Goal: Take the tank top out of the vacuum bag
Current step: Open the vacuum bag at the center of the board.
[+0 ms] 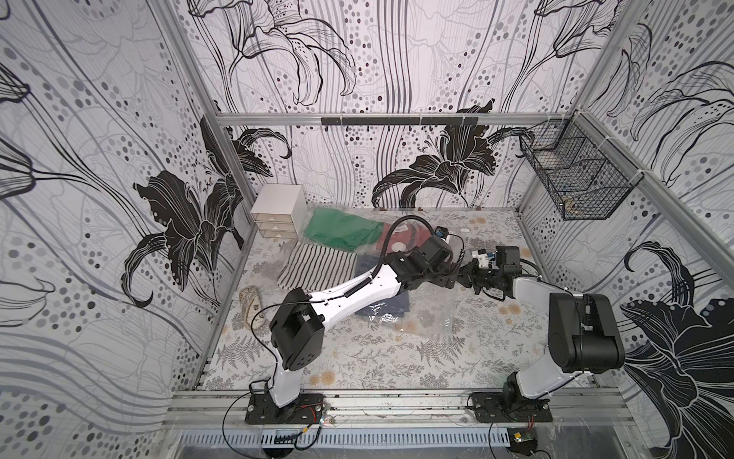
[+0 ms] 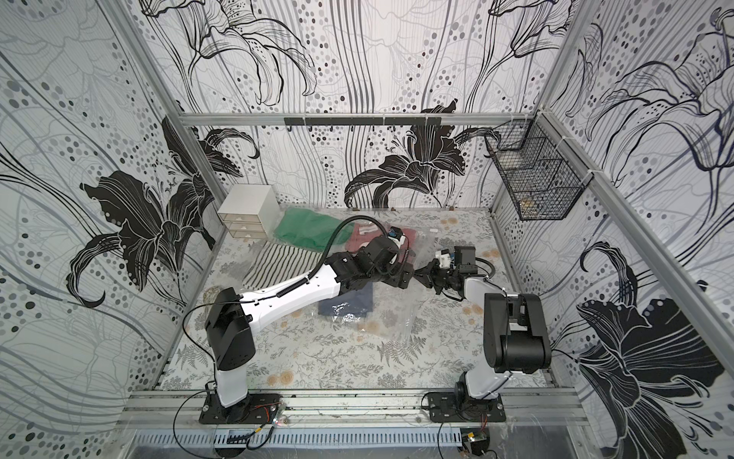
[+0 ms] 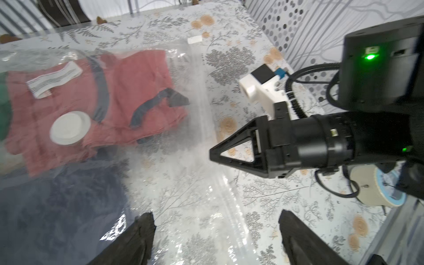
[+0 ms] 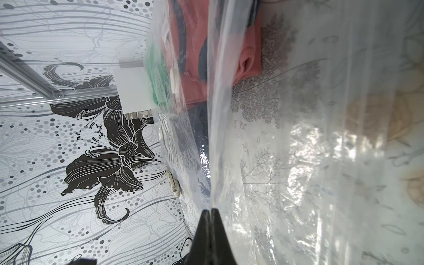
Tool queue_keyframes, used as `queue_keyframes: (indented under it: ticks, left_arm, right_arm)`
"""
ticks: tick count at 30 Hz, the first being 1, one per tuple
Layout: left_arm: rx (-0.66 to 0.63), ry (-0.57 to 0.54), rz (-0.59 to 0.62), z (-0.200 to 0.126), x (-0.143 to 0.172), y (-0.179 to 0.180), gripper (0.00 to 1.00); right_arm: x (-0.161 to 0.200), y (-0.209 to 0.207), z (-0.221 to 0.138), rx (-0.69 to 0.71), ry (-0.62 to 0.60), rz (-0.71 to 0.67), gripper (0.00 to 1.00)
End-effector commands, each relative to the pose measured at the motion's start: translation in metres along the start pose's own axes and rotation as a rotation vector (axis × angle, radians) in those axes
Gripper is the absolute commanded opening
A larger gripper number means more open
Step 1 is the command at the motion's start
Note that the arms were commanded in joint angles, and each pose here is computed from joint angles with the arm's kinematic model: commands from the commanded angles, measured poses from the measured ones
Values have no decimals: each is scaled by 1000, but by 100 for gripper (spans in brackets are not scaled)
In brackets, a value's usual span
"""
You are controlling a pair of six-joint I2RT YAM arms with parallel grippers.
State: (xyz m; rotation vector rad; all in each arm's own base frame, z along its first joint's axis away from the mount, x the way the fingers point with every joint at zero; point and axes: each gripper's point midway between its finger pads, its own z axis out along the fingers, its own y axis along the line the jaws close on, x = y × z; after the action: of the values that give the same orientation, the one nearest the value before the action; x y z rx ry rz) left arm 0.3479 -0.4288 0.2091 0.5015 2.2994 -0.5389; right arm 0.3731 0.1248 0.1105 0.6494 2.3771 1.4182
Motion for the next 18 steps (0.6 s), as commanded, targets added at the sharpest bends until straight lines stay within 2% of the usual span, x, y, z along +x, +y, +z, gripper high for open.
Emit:
queue_keyframes:
  ticks: [1,5,14,18]
  left_arm:
    - [17,63,6,20,13,-20,88]
    - [-9,116,15,36,32,-28,86]
    - [-252,141,62,47,57,12,80]
    - [-317,124,83,57,56,19,79]
  right_arm:
    - [1,18,-6,-36,-18,13,0]
    - [1,21,-9,-34,-30,35,0]
    - [-2,25,-10,-65,-53,102,0]
    - [3,29,-10,-85,-40,120,0]
